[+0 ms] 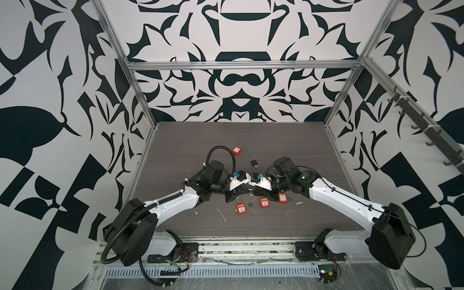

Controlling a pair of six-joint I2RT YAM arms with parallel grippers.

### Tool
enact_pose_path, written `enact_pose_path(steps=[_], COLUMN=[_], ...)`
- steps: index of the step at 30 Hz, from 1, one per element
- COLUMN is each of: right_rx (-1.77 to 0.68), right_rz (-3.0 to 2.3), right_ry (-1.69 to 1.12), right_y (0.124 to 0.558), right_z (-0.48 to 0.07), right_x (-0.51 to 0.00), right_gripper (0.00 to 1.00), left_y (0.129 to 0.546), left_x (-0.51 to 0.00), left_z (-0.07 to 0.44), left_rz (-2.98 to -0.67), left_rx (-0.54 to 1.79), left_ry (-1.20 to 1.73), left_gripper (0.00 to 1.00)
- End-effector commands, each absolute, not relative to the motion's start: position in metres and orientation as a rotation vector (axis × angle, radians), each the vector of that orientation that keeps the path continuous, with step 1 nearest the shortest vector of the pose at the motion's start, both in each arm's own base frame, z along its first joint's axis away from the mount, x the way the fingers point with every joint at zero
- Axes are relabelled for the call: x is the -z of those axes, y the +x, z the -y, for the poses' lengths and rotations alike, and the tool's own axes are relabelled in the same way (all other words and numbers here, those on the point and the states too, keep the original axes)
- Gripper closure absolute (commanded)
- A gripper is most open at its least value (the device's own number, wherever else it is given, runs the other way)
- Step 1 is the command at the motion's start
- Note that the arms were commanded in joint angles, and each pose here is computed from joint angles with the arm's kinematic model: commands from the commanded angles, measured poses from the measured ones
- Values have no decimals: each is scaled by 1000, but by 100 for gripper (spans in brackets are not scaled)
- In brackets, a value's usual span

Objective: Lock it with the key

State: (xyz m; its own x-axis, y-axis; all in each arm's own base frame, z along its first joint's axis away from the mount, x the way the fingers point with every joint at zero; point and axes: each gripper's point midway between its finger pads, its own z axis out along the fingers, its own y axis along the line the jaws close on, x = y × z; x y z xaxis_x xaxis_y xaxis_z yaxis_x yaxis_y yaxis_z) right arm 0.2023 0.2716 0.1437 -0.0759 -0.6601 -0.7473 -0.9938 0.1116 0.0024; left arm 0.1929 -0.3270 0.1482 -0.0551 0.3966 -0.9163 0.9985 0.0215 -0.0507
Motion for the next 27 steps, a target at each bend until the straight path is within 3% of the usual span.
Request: enact_pose_path(steps=[1,12,27], right_rx=[-798,-648,-683], right_rz=[-1246,-1223,-1030], right_ry=[-1532,-1467,-1452], right_y=[204,218,207], right_z=[-333,-322,-329], right_x=[-246,-250,-274], right_gripper=[100,100,100], left_y=[175,168,138], left_x=[-167,-155,-145], left_z=[365,367,358], left_rz=[-1398,-1423,-1380], left_rx=[1077,1131,1284], left_ry=[1526,1528,1555], left_gripper=[100,100,100])
